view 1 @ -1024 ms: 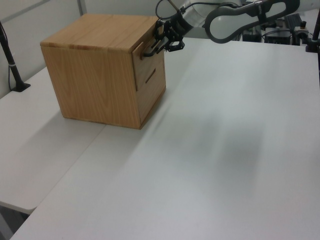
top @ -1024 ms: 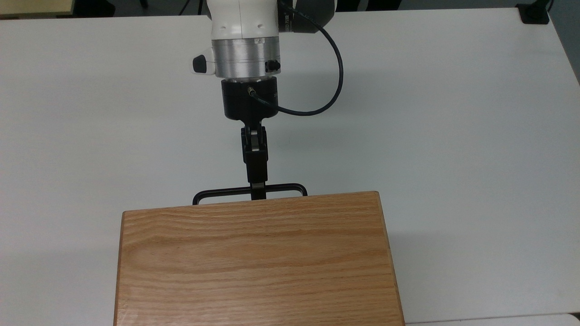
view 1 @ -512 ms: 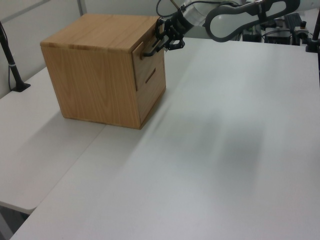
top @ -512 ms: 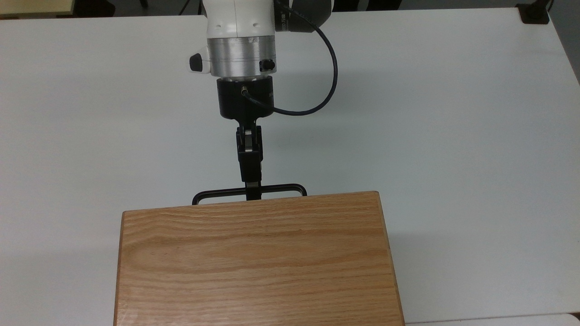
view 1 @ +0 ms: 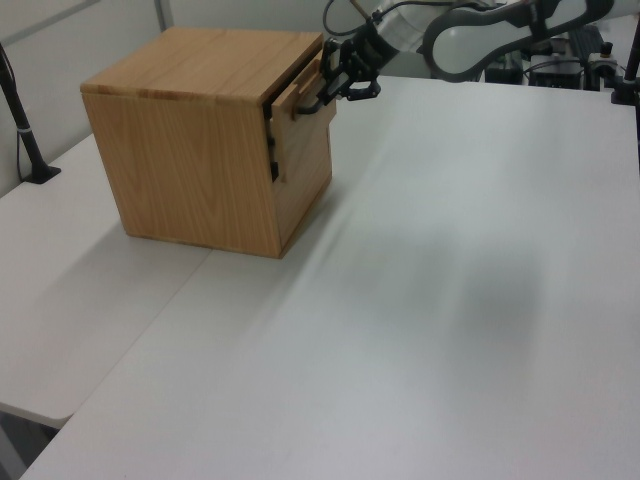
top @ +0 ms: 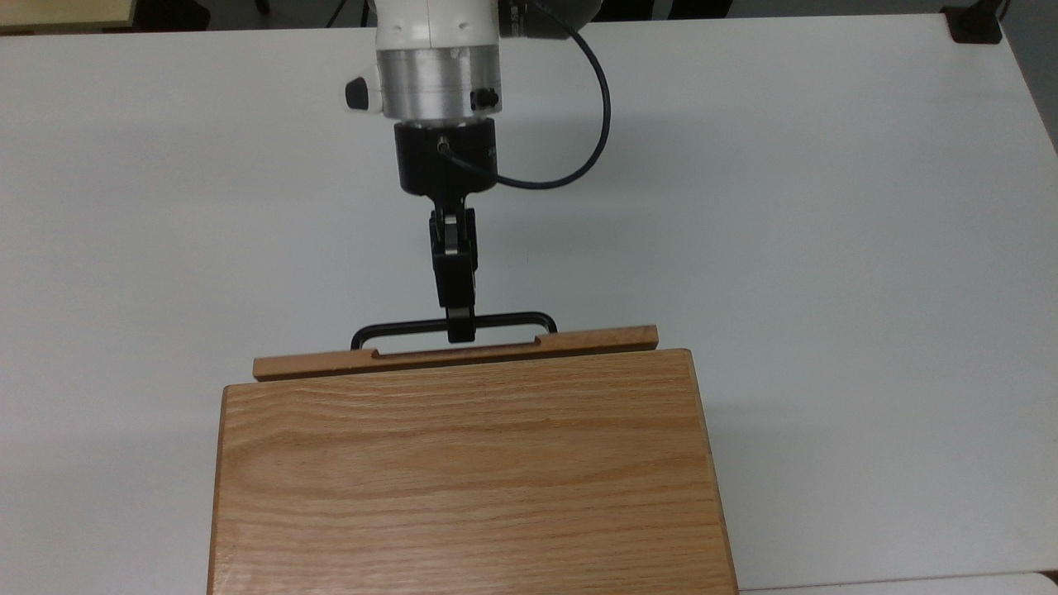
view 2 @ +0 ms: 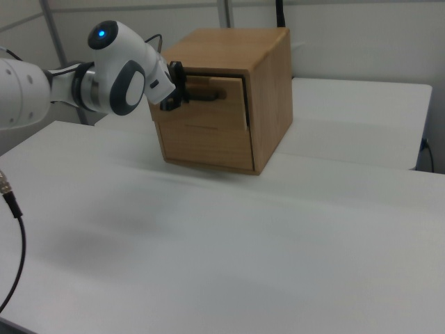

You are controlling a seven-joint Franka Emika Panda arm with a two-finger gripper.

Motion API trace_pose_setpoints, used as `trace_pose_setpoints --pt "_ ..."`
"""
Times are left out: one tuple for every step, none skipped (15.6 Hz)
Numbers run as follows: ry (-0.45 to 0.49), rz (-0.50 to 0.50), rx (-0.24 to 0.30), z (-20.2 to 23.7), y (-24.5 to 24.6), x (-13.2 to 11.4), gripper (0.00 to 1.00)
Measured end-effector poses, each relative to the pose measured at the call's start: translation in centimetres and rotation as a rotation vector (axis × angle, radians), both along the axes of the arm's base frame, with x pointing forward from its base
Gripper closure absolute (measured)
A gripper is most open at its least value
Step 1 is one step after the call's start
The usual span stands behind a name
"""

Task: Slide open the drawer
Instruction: 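Pull the handle outward, sliding the drawer out of the cabinet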

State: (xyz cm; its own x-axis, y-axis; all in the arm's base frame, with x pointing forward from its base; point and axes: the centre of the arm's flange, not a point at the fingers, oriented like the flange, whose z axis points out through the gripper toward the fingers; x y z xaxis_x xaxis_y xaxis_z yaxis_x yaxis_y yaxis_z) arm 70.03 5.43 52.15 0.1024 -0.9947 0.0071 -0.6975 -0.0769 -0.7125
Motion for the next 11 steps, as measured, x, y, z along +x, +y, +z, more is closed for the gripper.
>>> trace_pose_setpoints --pt "0.007 -0.001 0.000 0.1 -0.1 -0.8 0.85" --pt "0.016 -0.002 0.001 0.2 -0.2 -1.8 0.85" --pt "0.024 -0.003 0.001 0.3 -0.4 -2.9 0.85" --pt "0.034 -0.004 0.001 0.4 -0.5 -4.1 0.85" --pt "0.043 -0.005 0.001 0.5 -0.7 -5.4 0.85" --pt "0.052 -0.006 0.002 0.5 -0.9 -6.8 0.85" --pt "0.059 -0.007 0.002 0.6 -1.1 -8.1 0.85" --pt "0.065 -0.008 0.002 0.6 -1.2 -9.4 0.85" --pt "0.071 -0.009 0.003 0.7 -1.4 -10.5 0.85" --pt "0.075 -0.009 0.003 0.7 -1.5 -11.4 0.85" --pt "0.085 -0.011 0.004 0.8 -1.6 -12.1 0.85"
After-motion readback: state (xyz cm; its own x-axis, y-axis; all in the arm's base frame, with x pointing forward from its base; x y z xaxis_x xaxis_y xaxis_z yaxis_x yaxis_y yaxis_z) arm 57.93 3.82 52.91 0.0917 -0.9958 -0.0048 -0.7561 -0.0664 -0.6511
